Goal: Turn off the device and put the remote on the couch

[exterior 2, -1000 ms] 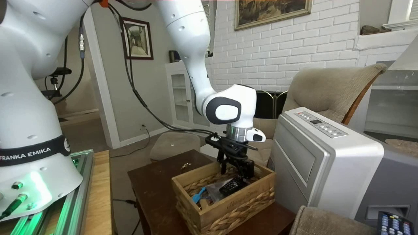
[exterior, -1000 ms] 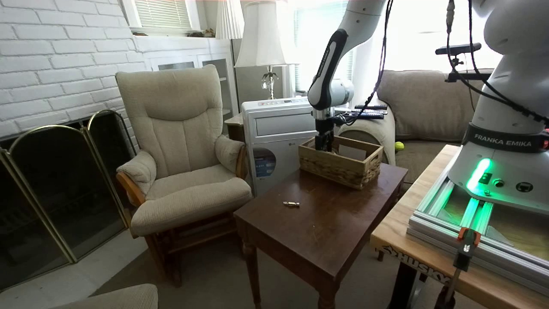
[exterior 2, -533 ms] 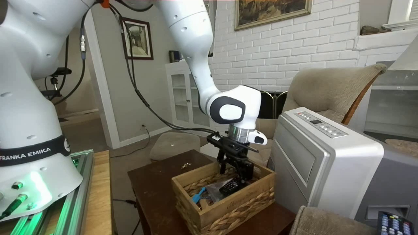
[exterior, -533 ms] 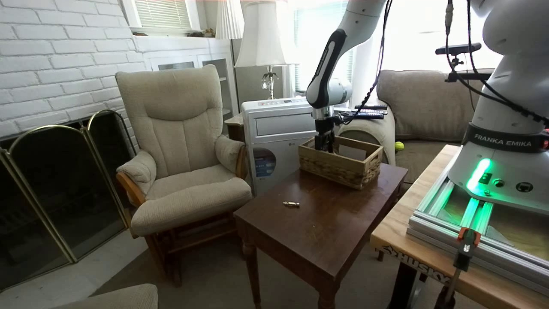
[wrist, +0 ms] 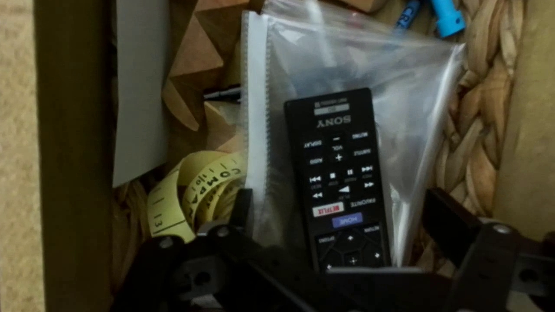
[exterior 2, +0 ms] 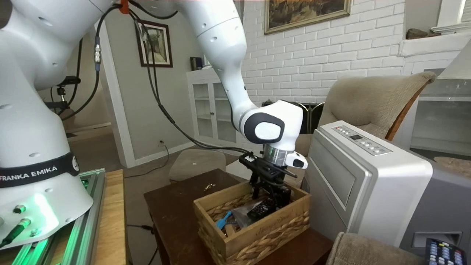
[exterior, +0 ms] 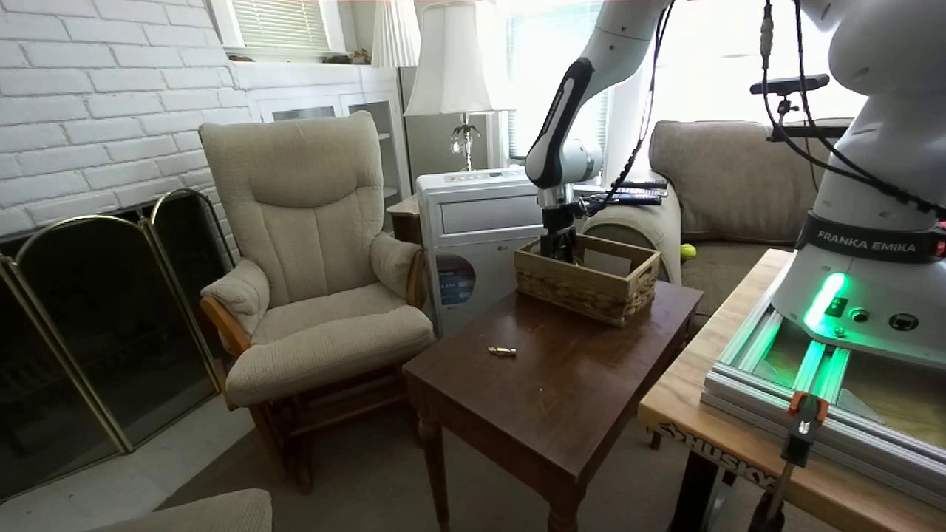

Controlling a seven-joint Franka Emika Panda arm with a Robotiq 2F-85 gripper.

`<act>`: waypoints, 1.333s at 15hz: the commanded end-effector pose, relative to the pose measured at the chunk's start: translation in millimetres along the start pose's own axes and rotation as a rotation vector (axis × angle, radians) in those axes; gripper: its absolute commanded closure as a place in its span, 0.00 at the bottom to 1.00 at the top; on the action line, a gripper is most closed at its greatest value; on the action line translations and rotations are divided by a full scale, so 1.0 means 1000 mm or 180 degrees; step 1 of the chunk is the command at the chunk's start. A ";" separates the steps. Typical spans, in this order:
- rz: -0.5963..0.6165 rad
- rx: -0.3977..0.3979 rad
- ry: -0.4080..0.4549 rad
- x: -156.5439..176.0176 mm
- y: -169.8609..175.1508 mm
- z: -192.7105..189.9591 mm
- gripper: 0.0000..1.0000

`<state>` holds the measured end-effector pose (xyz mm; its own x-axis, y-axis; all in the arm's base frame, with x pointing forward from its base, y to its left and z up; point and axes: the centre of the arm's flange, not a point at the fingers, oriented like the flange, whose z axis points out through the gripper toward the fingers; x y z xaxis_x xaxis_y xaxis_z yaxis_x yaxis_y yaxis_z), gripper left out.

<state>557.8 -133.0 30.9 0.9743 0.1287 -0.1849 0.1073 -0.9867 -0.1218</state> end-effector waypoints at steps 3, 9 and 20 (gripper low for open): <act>0.0149 0.0173 -0.0039 0.016 0.003 0.015 0.00; 0.0256 0.0345 -0.0151 0.020 0.009 0.011 0.00; 0.0329 0.0381 -0.0194 0.020 0.010 -0.002 0.00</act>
<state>572.1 -139.5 26.7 0.9676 0.0632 -0.2445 0.0155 -0.9812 -0.1923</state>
